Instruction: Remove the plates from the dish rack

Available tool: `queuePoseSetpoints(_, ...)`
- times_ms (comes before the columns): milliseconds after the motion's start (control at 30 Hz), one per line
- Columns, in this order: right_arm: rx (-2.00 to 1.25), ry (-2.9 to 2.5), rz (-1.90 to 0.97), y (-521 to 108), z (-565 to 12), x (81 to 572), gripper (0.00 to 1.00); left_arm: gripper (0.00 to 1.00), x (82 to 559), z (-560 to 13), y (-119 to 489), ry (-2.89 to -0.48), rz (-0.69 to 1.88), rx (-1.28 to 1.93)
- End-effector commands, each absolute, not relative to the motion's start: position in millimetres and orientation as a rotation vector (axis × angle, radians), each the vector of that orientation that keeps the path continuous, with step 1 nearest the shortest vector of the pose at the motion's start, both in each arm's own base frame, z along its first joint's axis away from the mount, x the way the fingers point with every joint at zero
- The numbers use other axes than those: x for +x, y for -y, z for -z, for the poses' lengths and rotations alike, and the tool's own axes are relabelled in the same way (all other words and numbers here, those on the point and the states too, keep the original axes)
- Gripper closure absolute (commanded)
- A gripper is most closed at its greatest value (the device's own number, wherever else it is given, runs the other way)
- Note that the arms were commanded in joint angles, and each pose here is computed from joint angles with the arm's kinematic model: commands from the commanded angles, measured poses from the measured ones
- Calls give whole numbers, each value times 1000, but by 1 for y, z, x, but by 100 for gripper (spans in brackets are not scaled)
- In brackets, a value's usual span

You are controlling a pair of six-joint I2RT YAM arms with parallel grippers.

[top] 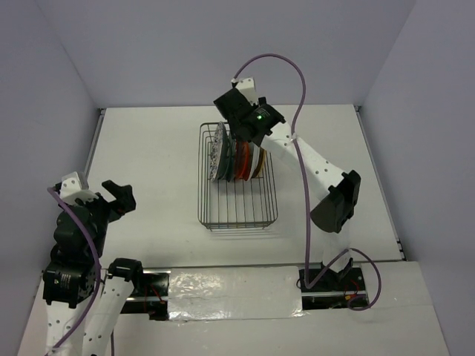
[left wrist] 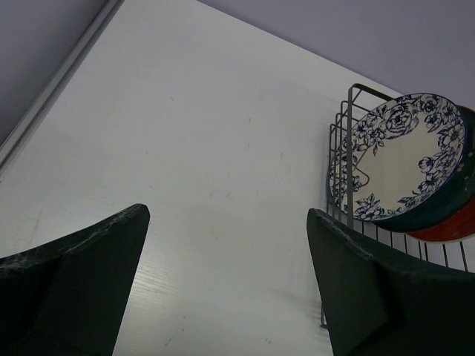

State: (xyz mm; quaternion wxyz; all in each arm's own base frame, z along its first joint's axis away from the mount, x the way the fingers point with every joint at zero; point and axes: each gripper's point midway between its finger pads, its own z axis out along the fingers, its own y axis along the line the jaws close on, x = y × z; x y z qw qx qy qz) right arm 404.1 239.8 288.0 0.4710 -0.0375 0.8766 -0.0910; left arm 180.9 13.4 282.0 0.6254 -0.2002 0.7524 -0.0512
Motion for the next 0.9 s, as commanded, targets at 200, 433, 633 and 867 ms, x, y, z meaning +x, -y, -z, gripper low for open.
queuePoseSetpoints(200, -89, -2117, 458, -220, -272, 415, 36, 0, 187, -296, -5, -1677, 169, -423)
queuePoseSetpoints(433, -122, -2160, 493, -221, -247, 421, 46, 0, 188, -296, -3, -1681, 176, -411)
queuePoseSetpoints(633, -135, -2174, 525, -218, -233, 418, 56, 0, 186, -297, -3, -1673, 181, -411)
queuePoseSetpoints(867, -141, -2193, 561, -214, -221, 416, 67, 0, 183, -300, -3, -1657, 190, -407)
